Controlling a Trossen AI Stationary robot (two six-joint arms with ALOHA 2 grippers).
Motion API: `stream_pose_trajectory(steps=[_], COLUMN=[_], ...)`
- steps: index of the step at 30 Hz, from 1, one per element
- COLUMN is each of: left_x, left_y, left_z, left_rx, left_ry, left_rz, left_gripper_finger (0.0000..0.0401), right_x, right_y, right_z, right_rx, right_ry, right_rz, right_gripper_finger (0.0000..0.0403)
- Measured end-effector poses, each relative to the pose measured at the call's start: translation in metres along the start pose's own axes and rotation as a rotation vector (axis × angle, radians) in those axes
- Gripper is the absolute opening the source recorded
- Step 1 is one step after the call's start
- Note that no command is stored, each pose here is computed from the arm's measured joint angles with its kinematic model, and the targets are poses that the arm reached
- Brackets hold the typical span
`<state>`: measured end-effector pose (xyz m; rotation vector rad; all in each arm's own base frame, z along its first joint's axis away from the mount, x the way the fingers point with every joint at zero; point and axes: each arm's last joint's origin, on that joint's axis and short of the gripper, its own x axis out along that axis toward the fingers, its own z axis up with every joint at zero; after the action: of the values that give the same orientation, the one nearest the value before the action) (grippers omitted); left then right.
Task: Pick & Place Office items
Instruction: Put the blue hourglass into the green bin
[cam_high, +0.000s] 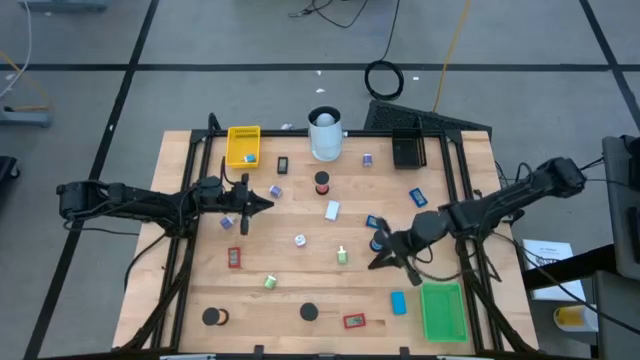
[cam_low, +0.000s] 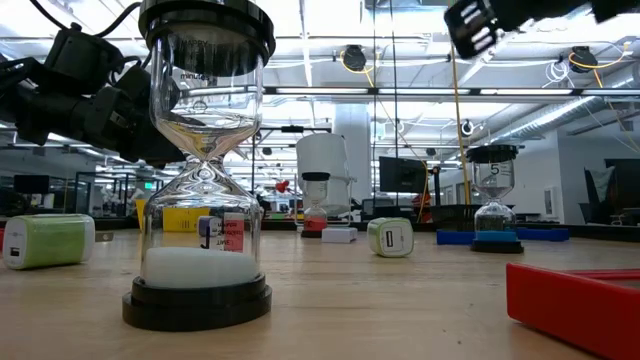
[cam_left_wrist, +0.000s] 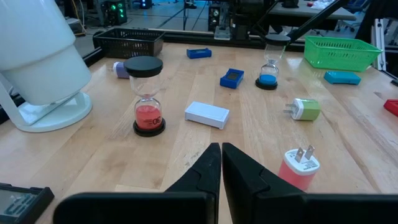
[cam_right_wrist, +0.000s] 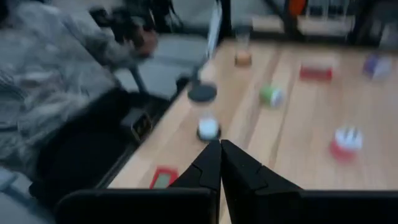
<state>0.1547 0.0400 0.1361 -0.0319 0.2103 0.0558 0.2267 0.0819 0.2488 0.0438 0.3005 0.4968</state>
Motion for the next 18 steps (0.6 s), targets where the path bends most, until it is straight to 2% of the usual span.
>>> stream_pose_trajectory(steps=[3,5,8,11,14,18], left_x=[0.000,0.000,0.000,0.000,0.000,0.000], left_y=[0.000,0.000,0.000,0.000,0.000,0.000], left_z=[0.000,0.000,0.000,0.000,0.000,0.000], left_rx=[0.000,0.000,0.007,0.012,0.015,0.001], left_ry=[0.000,0.000,0.000,-0.001,-0.002,-0.002], left_rz=[0.000,0.000,0.000,0.001,0.001,0.001], left_gripper_finger=[0.0021,0.0021,0.0021,0.0021,0.0021,0.0021], right_x=[-0.004,-0.008,-0.017,-0.026,-0.032,-0.033], right_y=[-0.011,-0.021,-0.030,-0.032,-0.033,-0.036], right_z=[-0.005,-0.006,-0.008,0.004,0.019,0.024], right_rx=[-0.002,0.092,0.199,0.260,0.348,0.491], right_ry=[-0.085,-0.082,0.049,0.148,0.190,0.246], right_rz=[-0.059,-0.192,-0.395,-0.556,-0.678,-0.829], right_gripper_finger=[0.0004,0.0004,0.0011,0.0033,0.0064,0.0108])
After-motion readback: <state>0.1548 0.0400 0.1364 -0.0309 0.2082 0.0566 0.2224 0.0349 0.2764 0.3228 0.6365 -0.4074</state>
